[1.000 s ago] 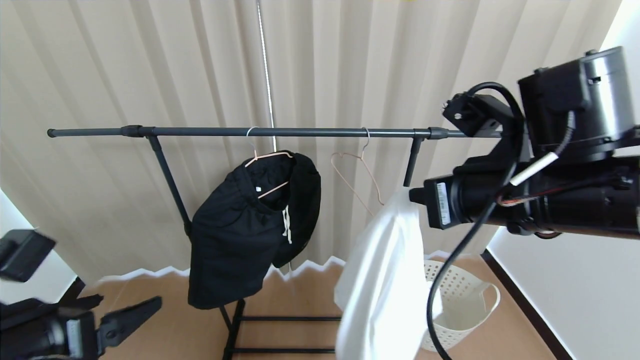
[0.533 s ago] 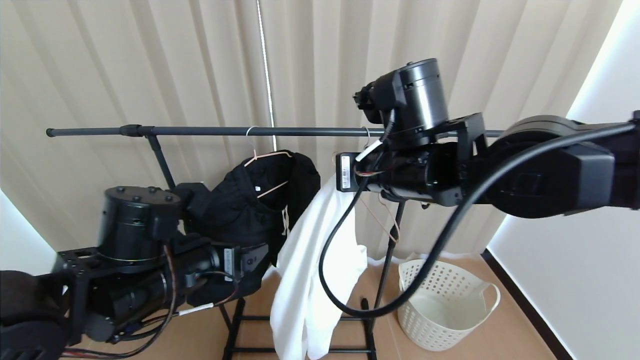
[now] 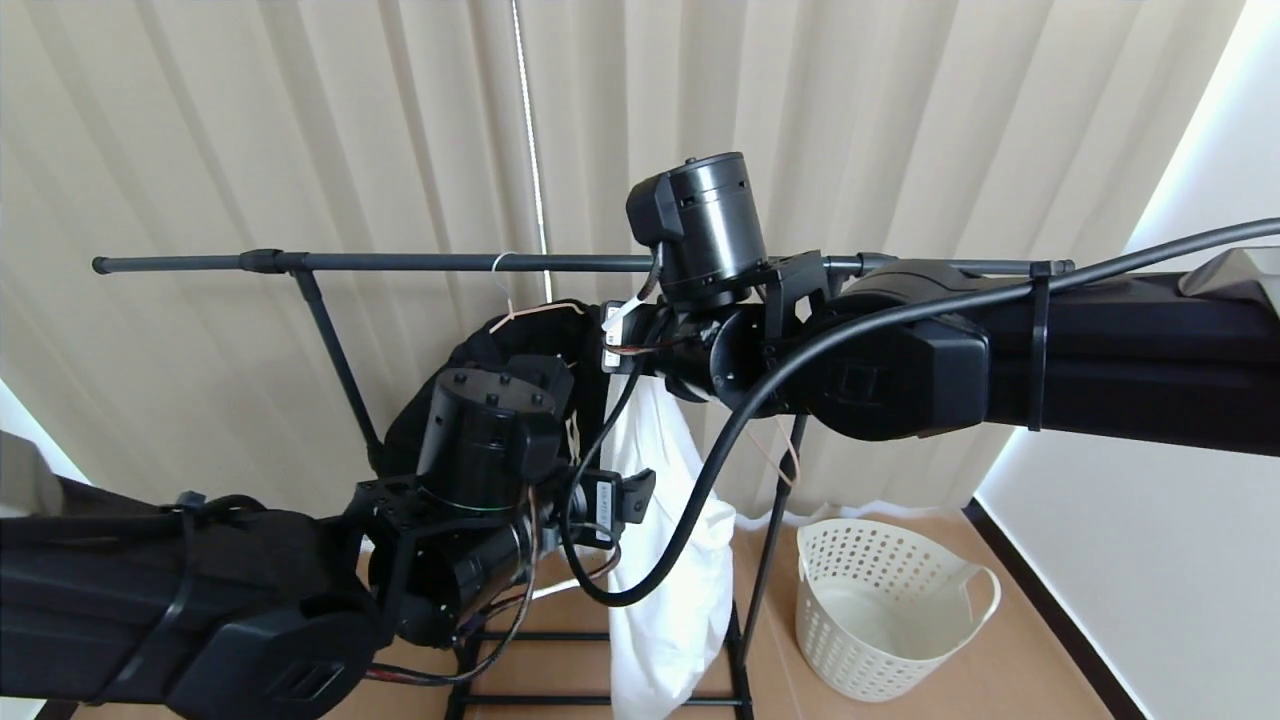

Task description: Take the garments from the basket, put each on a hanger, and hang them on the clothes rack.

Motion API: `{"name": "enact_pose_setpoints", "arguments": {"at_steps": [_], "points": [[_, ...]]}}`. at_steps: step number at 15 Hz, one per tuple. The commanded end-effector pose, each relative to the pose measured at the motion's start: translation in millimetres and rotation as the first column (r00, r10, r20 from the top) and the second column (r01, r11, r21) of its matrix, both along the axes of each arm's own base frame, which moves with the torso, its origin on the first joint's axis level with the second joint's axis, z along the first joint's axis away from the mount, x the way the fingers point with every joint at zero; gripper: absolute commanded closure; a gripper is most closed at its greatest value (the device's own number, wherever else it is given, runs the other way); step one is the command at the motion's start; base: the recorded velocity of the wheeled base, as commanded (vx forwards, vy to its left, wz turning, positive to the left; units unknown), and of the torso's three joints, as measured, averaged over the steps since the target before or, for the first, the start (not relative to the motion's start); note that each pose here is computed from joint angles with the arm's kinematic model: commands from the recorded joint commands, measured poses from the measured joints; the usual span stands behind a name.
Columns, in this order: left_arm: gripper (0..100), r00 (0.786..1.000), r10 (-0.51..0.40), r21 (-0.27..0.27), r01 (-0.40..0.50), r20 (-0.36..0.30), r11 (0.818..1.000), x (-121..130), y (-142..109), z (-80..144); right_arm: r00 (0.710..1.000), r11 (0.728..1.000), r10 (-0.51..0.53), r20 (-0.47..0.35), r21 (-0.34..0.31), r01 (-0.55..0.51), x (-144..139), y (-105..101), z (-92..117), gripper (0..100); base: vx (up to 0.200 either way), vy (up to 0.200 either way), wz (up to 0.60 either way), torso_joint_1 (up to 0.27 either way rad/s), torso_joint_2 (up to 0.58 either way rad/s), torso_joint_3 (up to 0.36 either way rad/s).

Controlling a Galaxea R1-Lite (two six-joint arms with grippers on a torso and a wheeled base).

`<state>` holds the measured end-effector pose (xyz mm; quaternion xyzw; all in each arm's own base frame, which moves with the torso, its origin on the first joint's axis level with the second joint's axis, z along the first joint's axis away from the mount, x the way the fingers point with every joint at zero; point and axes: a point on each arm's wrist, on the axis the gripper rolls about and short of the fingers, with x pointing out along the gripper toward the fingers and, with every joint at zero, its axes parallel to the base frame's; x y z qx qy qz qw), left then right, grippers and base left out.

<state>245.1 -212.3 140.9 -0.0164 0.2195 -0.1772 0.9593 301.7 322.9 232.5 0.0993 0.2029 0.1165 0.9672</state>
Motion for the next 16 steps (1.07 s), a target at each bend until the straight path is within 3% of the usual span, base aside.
{"name": "enact_pose_setpoints", "arguments": {"at_steps": [1,4,10,16], "points": [[0,1.000,0.005,-0.003,-0.005,0.017,1.000,9.4,-14.8,-7.5,1.000,1.000,-0.001,-0.005,0.001,0.001,-1.5,1.9,-1.7,100,0.000,0.000,0.00,0.000,0.00,0.000],[0,0.993,0.108,0.027,-0.110,0.051,0.994,25.2,-23.4,-14.2,0.999,0.999,-0.043,0.004,0.005,0.043,-3.6,-1.6,1.9,100,0.000,0.000,0.00,0.000,0.00,0.000],[0,0.980,0.188,0.030,-0.190,0.063,0.981,40.4,-12.3,-16.3,0.996,0.996,-0.085,0.010,0.003,0.085,-17.5,-18.6,11.3,100,0.000,0.000,0.00,0.000,0.00,0.000],[0,0.978,0.196,0.038,-0.199,0.068,0.979,40.2,-9.7,-15.5,0.996,0.996,-0.090,0.029,0.000,0.090,-32.9,-18.3,18.9,100,0.000,0.000,0.00,0.000,0.00,0.000]]}}
